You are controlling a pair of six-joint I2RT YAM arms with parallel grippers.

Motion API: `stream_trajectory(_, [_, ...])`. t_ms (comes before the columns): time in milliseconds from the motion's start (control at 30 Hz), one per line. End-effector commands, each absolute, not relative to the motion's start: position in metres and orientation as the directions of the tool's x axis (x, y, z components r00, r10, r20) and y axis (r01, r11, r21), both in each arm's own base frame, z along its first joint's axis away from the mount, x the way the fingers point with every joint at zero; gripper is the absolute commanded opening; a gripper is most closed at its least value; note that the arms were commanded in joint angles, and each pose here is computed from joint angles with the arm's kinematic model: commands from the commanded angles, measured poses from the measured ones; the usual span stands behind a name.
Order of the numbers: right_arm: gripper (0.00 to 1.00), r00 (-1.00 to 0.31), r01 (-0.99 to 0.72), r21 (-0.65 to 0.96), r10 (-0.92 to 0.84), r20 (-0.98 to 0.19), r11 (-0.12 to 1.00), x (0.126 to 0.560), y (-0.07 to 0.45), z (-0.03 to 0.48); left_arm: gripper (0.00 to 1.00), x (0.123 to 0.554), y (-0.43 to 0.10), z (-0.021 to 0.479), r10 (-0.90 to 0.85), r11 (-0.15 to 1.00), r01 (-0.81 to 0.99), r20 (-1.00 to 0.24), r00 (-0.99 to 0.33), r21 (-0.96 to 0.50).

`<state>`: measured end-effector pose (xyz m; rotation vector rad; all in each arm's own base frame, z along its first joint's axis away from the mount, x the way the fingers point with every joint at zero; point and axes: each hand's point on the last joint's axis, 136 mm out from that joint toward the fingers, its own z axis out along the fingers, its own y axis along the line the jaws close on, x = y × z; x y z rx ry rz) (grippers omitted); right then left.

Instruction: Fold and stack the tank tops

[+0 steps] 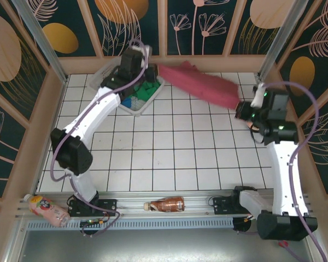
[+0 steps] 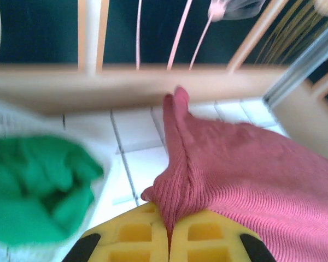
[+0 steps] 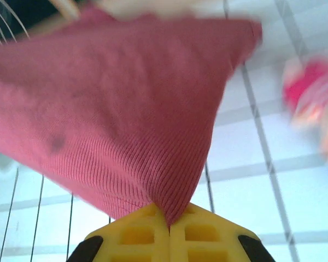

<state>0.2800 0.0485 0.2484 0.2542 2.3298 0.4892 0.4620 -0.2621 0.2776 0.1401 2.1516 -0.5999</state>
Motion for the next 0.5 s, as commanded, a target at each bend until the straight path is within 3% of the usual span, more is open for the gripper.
stream_trajectory(0, [0.0,-0.862,0.211,0.529,0.412,-0.295,0.822,0.213,0.086,0.16,0.0,0.418,-0.246,0.192,-0.156,0.875,0.188,-0.626,-0.764,-0.447])
stream_trajectory(100, [0.0,-0.892,0.309,0.528,0.434,-0.128,0.791,0.177,0.108,0.1,0.0,0.381,-0.228,0.122,-0.159,0.898,0.086,-0.499,-0.852,-0.432])
stream_trajectory(200, [0.0,-0.908,0.327,0.507,0.414,-0.065,0.797,0.156,0.125,0.064,0.0,0.352,-0.215,0.077,-0.148,0.922,0.022,-0.402,-0.904,-0.387])
stream_trajectory(300, [0.0,-0.93,0.321,0.486,0.369,-0.002,0.813,0.132,0.14,0.04,0.02,0.335,-0.198,0.057,-0.142,0.951,-0.034,-0.336,-0.931,-0.309])
stream_trajectory(467, [0.0,-0.951,0.299,0.467,0.303,0.069,0.832,0.098,0.158,0.02,0.02,0.321,-0.166,0.048,-0.166,0.977,-0.109,-0.336,-0.927,-0.183])
